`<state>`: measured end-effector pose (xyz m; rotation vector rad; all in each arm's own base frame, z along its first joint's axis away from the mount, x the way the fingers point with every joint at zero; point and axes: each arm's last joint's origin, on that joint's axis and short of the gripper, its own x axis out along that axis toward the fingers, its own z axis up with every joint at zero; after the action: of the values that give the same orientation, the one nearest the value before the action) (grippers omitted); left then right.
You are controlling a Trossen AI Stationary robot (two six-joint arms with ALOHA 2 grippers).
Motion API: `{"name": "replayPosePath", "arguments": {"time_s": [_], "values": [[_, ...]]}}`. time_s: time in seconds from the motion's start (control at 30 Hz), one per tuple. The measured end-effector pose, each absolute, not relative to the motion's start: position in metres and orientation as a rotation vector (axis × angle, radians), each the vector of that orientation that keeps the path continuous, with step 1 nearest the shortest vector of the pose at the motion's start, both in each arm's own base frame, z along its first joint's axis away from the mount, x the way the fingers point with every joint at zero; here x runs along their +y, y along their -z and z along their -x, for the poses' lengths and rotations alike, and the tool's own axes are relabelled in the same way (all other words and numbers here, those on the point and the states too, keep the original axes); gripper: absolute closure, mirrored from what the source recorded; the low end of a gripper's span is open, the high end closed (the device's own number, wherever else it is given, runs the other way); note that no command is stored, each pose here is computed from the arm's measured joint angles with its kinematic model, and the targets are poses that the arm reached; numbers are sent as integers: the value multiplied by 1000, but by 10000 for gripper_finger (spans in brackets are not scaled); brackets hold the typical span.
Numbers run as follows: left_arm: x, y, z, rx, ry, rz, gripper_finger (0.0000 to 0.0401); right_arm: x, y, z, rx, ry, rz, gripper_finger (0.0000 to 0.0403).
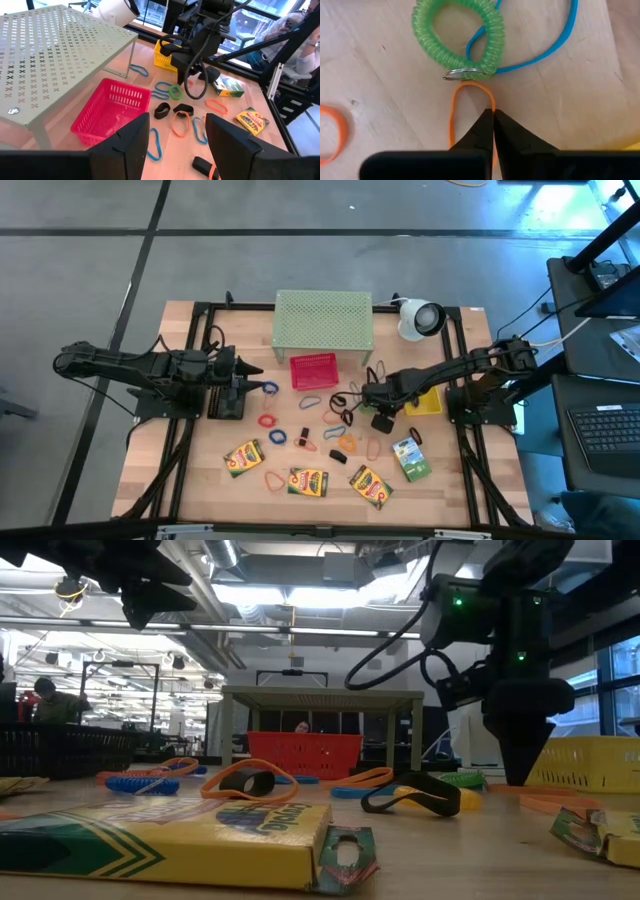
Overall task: Pick & Place Office Desk Supplies
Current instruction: Put the orange rubber band into the red bin
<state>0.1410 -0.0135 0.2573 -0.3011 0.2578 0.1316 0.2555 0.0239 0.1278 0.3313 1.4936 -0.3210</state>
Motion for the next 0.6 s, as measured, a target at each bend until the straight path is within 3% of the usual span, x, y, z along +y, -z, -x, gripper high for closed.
{"name": "replayPosePath", "arguments": {"time_s": [0.6], "values": [[-14, -258, -141, 256, -125, 312, 210, 23, -164, -243, 1402, 273, -480, 402]]}}
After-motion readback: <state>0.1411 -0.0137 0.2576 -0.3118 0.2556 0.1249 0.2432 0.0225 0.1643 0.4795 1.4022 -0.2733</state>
